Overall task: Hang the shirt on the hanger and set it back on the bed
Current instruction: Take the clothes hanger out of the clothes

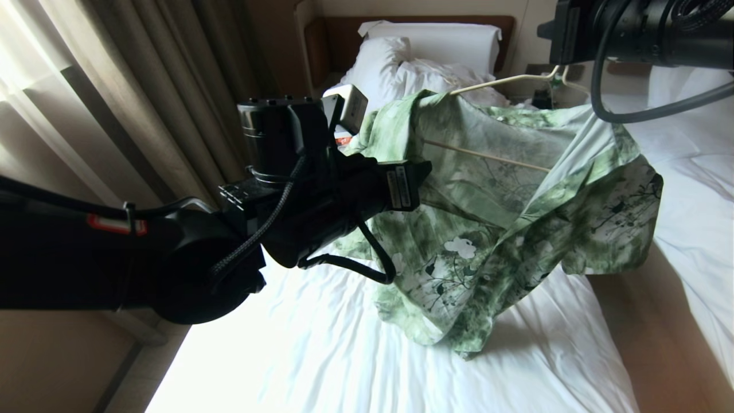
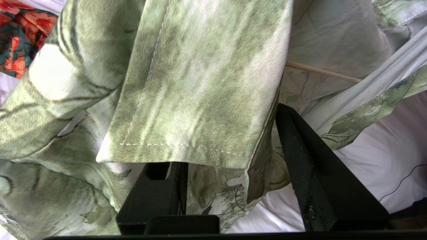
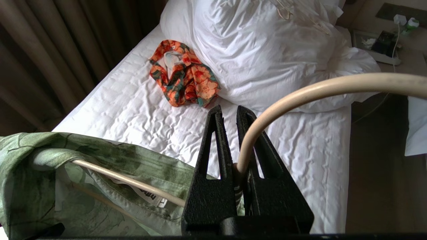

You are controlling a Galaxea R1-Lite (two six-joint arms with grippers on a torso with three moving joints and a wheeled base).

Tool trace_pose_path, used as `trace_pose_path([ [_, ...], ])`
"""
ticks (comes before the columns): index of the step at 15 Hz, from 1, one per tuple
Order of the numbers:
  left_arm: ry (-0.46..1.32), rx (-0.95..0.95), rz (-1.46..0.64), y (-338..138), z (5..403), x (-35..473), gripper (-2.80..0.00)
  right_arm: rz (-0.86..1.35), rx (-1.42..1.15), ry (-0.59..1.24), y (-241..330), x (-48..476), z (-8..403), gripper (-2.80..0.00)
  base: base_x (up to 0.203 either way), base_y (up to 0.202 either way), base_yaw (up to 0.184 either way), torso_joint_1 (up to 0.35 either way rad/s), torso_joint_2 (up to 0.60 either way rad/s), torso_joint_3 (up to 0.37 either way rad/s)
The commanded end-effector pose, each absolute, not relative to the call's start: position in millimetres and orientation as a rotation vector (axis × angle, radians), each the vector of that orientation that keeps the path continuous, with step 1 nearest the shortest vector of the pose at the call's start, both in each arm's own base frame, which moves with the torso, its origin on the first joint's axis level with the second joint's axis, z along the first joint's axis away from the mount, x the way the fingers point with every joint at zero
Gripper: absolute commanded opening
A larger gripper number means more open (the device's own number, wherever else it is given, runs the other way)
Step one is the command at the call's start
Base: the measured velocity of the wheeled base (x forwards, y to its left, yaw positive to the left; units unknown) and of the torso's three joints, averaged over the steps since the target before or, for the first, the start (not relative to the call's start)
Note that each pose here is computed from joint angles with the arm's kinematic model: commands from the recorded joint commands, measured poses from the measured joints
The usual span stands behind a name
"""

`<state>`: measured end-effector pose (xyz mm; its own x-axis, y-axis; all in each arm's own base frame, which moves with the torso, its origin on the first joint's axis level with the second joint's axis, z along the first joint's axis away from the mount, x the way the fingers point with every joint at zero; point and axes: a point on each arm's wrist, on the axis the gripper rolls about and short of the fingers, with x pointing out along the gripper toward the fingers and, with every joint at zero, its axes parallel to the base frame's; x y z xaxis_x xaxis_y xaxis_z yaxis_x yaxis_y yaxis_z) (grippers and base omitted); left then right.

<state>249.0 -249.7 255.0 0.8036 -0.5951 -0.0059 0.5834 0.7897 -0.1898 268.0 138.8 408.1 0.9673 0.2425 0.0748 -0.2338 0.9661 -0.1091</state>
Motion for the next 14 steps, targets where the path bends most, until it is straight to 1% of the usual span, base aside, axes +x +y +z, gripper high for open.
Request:
trace_pose_path([
  [1,0.052,-0.192,-0.636,-249.2,259.8,246.6,-2.8,0.241,-0.106,-0.077,140.5,270.4,404.9,-2.8,0.0,0.0,0.0,0.0,0.0,0.0],
  [3,0.049,-0.191,-0.631,-248.3,261.2,245.3,-2.8,0.24,-0.103,-0.088,138.0,265.9,408.4,-2.8,0.0,0.0,0.0,0.0,0.0,0.0],
  [6,0.014,-0.162,-0.613,-233.4,278.0,236.0,-2.8,0.236,-0.11,-0.1,135.5,261.8,411.8,-2.8,0.0,0.0,0.0,0.0,0.0,0.0],
  [12,-0.066,-0.158,-0.565,-195.8,341.3,215.7,-2.8,0.246,-0.135,-0.112,136.3,255.7,414.7,-2.8,0.0,0.0,0.0,0.0,0.0,0.0],
  [14,-0.063,-0.146,-0.565,-192.8,353.2,212.2,-2.8,0.263,-0.135,-0.11,138.9,250.5,415.2,-2.8,0.0,0.0,0.0,0.0,0.0,0.0],
])
